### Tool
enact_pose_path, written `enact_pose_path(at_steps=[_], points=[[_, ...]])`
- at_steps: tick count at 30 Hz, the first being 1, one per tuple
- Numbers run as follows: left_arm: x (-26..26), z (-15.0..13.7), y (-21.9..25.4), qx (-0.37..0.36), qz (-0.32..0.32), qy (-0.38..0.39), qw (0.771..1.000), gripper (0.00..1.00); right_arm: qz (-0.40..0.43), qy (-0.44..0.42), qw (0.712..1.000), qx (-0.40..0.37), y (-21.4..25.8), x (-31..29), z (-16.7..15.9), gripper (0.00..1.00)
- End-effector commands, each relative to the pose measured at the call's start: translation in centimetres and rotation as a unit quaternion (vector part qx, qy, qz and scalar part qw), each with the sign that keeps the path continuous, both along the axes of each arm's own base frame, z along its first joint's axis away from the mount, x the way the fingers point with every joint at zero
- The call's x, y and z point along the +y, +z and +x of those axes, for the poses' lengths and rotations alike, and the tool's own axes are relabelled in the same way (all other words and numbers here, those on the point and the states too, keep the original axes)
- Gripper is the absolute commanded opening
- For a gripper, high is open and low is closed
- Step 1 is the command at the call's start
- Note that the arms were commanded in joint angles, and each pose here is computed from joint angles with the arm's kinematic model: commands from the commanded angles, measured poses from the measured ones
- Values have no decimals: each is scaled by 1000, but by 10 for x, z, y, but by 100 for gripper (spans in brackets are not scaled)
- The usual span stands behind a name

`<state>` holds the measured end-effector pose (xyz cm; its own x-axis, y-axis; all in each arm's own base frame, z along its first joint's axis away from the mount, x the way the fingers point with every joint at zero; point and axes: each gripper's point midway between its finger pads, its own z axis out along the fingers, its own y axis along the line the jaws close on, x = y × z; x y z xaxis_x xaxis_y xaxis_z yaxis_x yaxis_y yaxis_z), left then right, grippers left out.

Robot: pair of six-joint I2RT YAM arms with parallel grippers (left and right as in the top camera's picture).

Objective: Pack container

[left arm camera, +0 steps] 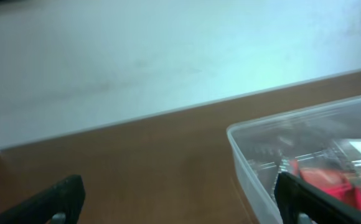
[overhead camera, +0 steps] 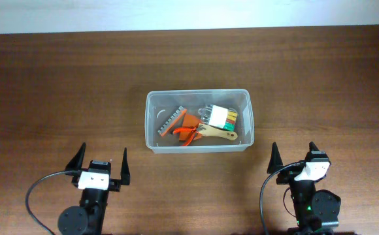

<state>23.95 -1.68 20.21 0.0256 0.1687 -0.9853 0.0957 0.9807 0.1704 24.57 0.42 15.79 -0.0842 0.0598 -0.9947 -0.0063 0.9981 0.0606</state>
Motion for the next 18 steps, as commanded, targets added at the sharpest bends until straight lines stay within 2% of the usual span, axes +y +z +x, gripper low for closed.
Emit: enact_pose_path(at_steps=[1,6,12,18], points=[[2,5,-15,-4,-7,5,1000,99,-2,6,1000,0,-3,3,0,99],[0,6,-44,40,6,1,999,99,-2,6,1000,0,-3,3,0,99],[-1,6,-43,35,41,-3,999,99,-2,6,1000,0,-3,3,0,99],[-6,5,-42,32,39,-18,999,99,-2,6,1000,0,-3,3,0,99]])
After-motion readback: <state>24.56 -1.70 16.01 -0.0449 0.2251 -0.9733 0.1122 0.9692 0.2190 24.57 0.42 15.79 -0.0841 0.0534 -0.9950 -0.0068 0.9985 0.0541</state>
